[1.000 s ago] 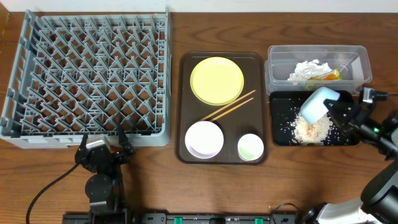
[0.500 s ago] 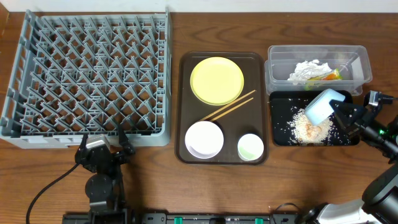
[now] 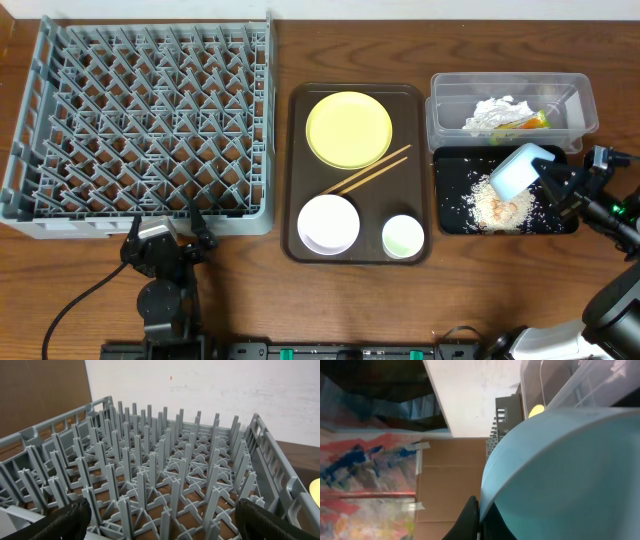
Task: Sort waste into correct bins and load items into the dishwasher
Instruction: 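Tip the light-blue bowl over the black tray to dump the rice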
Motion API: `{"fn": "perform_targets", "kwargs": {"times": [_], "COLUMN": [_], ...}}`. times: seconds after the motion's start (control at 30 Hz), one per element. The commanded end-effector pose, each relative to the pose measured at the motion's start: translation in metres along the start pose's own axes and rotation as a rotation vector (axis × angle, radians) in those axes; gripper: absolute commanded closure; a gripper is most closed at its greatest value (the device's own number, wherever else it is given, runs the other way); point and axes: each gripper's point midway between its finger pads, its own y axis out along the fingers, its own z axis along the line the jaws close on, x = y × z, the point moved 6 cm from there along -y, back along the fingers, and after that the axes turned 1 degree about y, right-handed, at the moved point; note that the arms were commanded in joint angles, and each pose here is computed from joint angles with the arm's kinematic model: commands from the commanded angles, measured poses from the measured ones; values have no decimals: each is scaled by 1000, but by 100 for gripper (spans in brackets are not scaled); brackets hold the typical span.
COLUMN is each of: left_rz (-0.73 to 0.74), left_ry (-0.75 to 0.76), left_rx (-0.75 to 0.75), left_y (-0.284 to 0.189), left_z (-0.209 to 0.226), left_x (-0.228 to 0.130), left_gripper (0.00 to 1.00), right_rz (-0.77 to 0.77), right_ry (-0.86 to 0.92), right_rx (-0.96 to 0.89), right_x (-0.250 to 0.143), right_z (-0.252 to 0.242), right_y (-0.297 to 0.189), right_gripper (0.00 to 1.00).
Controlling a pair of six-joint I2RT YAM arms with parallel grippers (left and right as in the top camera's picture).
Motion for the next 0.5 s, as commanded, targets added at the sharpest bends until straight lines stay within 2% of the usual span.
{"fn": "perform_targets", "kwargs": {"times": [0.0, 0.07, 0.13, 0.47], "left_rz": [57, 57, 57, 57], "left_ry": [16, 17, 17, 17], "left_rx": [7, 6, 6, 6], "left_y": [2, 2, 2, 2], "left_z": [1, 1, 1, 1], "left_x": [-16, -16, -16, -16], "left_gripper": [8, 8, 8, 8], "right_rz": [-18, -17, -18, -21], "right_ry": [-25, 16, -38, -63], "right_rx": [39, 39, 34, -25], "right_x": [2, -1, 0, 7], "right_z": [6, 6, 6, -1], "right_y": [-5, -5, -5, -5], "right_gripper": [99, 99, 99, 99]}}
